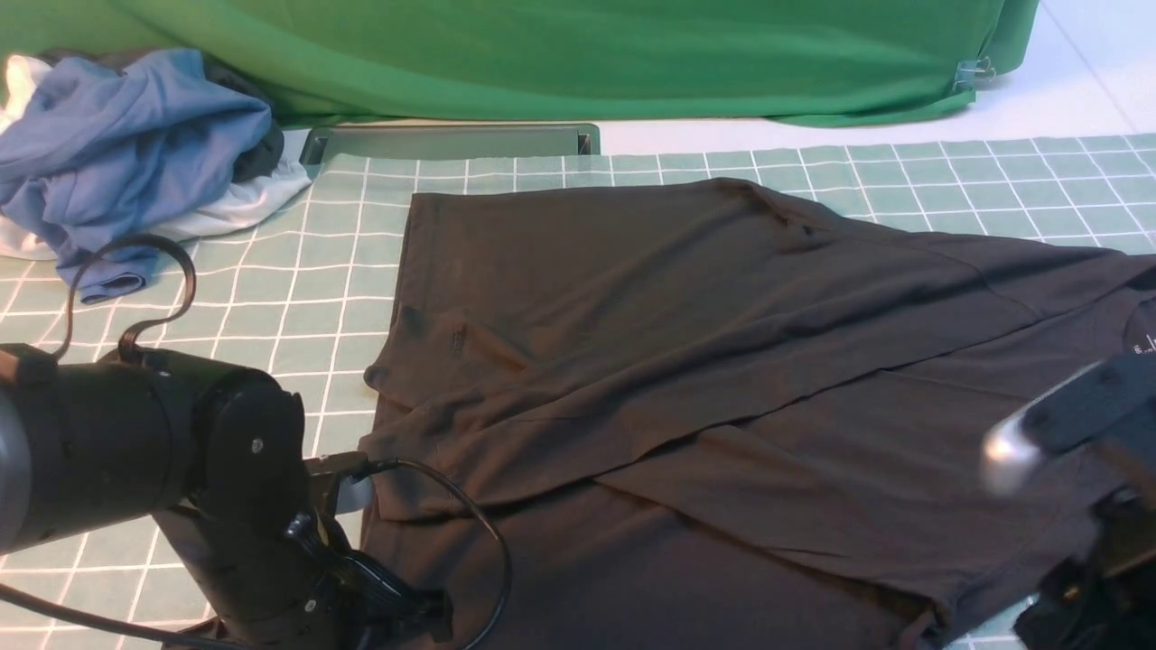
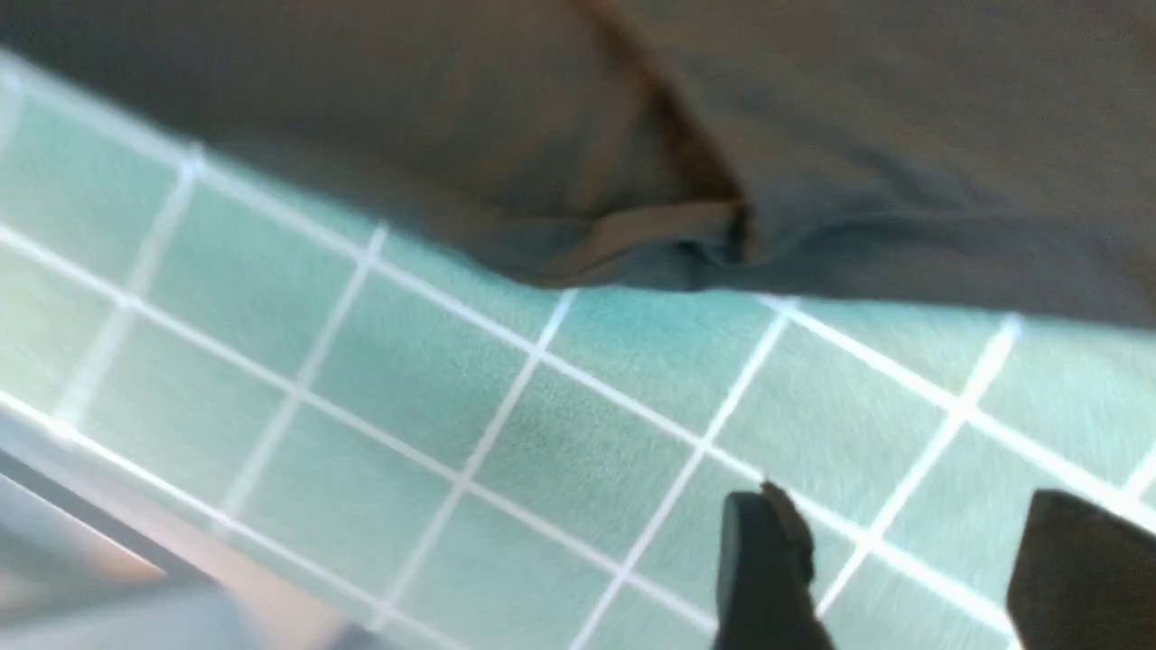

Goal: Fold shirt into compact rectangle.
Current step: 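Grasp the near edge of the shirt at its hem and shoulder corners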

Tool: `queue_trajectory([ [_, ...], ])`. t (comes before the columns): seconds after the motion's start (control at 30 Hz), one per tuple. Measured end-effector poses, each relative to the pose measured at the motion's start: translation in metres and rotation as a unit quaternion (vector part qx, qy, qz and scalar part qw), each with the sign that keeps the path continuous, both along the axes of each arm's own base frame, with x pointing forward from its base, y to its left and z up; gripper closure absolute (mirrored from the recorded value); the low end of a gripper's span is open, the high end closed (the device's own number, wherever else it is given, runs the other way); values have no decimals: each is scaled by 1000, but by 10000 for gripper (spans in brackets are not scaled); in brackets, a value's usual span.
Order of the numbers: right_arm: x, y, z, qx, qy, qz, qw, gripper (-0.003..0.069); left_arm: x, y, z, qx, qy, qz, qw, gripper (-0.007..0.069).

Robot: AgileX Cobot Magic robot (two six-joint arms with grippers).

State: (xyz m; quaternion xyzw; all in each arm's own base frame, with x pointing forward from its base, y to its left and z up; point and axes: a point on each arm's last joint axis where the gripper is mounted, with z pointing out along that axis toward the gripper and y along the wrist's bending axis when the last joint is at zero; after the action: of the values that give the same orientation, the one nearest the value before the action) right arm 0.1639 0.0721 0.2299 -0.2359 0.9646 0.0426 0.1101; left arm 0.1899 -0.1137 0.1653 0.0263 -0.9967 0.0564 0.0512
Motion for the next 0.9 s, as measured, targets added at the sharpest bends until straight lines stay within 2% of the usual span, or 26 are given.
queue_trajectory([
  [0.1,4,24,-15,-47,-6,93,995,243,0,0,0,1,-1,-8,1000,610],
  [0.27,2,52,-42,-115,9,203,972,164,1,0,0,-1,-8,-8,1000,610],
  [0.33,3,59,-51,-140,6,229,963,136,1,0,0,-1,-9,-8,1000,610],
  [0.53,11,70,-71,-161,-5,251,955,122,1,0,0,-1,-9,-8,1000,610],
  [0.73,15,74,-76,-167,-10,253,953,203,2,0,0,1,-11,-12,1000,610],
  [0.9,23,78,-67,-181,-10,250,951,232,2,1,0,5,-11,-16,1000,610],
])
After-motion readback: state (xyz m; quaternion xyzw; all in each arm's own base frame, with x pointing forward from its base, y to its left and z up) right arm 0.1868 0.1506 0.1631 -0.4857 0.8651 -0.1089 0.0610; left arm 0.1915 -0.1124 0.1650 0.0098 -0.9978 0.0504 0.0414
